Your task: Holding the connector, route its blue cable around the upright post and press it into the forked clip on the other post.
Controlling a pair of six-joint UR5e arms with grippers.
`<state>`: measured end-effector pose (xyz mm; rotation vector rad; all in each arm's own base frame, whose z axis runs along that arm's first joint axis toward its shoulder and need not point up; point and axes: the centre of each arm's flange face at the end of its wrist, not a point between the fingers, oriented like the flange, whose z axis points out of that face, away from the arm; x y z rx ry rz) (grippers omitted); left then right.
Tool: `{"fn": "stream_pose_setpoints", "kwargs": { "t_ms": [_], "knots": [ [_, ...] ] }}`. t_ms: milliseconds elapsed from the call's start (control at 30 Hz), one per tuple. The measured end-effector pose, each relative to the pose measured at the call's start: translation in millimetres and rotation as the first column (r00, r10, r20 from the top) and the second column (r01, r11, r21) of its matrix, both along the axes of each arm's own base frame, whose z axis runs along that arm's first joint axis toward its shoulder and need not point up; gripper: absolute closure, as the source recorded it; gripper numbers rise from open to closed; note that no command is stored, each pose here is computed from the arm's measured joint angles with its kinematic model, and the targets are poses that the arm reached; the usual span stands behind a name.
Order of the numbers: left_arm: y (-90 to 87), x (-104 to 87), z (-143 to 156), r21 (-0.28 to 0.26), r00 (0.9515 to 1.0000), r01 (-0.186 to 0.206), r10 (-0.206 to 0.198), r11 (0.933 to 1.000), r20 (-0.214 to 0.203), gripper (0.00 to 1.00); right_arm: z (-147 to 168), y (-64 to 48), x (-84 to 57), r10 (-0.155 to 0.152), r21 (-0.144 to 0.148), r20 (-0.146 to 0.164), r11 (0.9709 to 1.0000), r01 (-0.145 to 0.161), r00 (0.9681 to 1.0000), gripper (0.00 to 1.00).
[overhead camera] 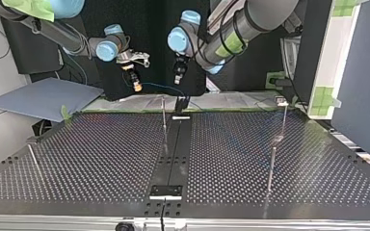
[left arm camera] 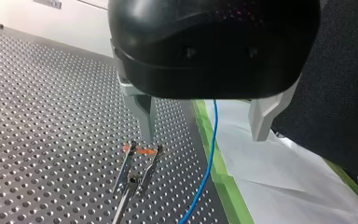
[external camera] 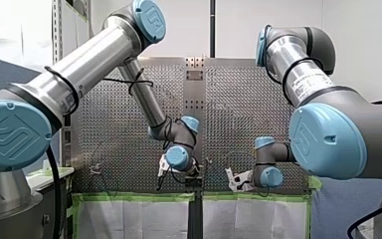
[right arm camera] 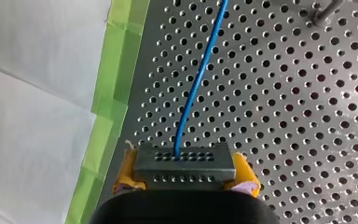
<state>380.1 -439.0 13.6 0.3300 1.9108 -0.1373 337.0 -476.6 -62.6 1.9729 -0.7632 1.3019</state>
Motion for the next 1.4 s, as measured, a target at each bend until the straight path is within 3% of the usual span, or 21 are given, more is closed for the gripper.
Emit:
{"fn": "stream_pose_setpoints", "kwargs": {
  "t_ms": [333,567,867,1400],
  "knots": [
    [-2.6,-4.4,-8.0,-0.007,0.9999,0.002,-0.002,1.0000,0.015,0.00,1.8,3.1,4.5,0.043,-0.004,-0.001,0.9991,-0.043,0.9991,1.00],
    [-4.8,-4.2,-7.7,-0.017,0.9996,0.006,-0.006,0.9998,0.026,0.00,3.2,5.8,8.8,0.092,-0.011,0.002,0.9957,-0.092,0.9958,1.00],
    [-5.5,-3.6,-21.7,-0.009,0.9999,0.005,-0.005,0.9999,0.015,0.00,3.9,8.2,11.9,0.129,-0.010,0.014,0.9916,-0.129,0.9915,1.00],
    [-13.6,16.5,-44.0,-0.046,0.9998,-0.014,0.015,0.9989,0.011,0.00,4.9,9.1,14.3,0.164,-0.017,0.027,0.9863,-0.164,0.9860,1.00]
  ]
}}
